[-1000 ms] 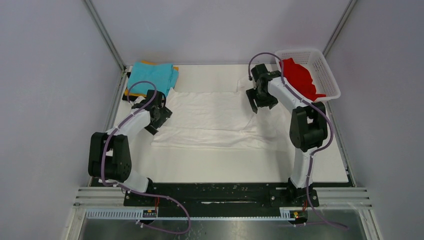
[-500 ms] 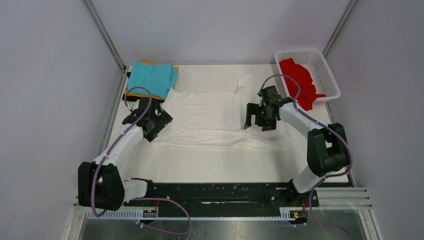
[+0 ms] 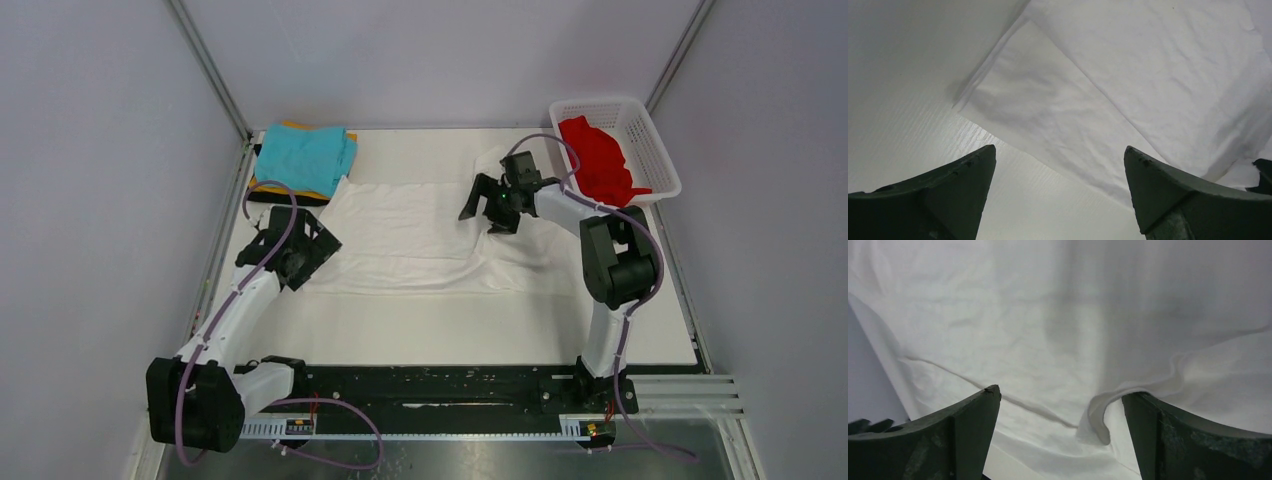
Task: Fold and stack the t-shirts
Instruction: Fold the flattened tshirt in 1/3 of the way
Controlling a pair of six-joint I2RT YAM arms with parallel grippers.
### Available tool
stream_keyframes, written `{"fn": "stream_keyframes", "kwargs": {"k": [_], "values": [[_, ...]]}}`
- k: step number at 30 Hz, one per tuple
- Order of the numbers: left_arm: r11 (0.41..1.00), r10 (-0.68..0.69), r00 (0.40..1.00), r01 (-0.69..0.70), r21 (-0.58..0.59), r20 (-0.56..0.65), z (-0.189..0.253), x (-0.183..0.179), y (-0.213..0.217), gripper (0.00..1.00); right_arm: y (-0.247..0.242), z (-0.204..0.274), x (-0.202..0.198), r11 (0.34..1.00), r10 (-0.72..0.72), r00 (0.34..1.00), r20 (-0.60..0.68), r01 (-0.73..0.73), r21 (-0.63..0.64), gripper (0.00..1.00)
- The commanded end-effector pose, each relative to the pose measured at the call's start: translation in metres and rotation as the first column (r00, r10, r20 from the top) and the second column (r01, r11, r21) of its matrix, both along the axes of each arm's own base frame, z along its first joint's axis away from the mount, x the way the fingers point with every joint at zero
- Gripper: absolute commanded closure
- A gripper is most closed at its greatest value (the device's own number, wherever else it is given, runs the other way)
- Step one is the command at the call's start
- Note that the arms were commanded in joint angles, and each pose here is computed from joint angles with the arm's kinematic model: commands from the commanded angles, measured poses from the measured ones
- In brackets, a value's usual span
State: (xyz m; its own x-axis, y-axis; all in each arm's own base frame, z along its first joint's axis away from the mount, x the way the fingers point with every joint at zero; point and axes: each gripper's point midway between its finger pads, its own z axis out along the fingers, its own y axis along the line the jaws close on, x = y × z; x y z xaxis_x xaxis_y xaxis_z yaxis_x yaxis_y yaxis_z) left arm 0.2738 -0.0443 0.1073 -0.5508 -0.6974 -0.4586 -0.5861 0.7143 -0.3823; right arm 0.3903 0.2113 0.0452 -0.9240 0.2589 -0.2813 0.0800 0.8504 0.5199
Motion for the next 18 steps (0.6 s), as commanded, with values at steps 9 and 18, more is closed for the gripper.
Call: {"fn": "stream_keyframes", "kwargs": {"k": [9, 18], "values": [[0.991, -0.095, 0.992, 0.102, -0.088, 0.079, 0.012, 0.027, -0.024, 0.01, -0.031, 0.037, -0.002, 0.983, -0.061, 0.993, 0.097, 0.077, -0.166, 0.01], [0.975, -0.151, 0.985, 0.162, -0.152, 0.084, 0.0, 0.056, -0.044, 0.01, -0.04, 0.015, -0.051, 0.985, -0.008, 1.0, 0.008, 0.009, -0.171, 0.01]]}}
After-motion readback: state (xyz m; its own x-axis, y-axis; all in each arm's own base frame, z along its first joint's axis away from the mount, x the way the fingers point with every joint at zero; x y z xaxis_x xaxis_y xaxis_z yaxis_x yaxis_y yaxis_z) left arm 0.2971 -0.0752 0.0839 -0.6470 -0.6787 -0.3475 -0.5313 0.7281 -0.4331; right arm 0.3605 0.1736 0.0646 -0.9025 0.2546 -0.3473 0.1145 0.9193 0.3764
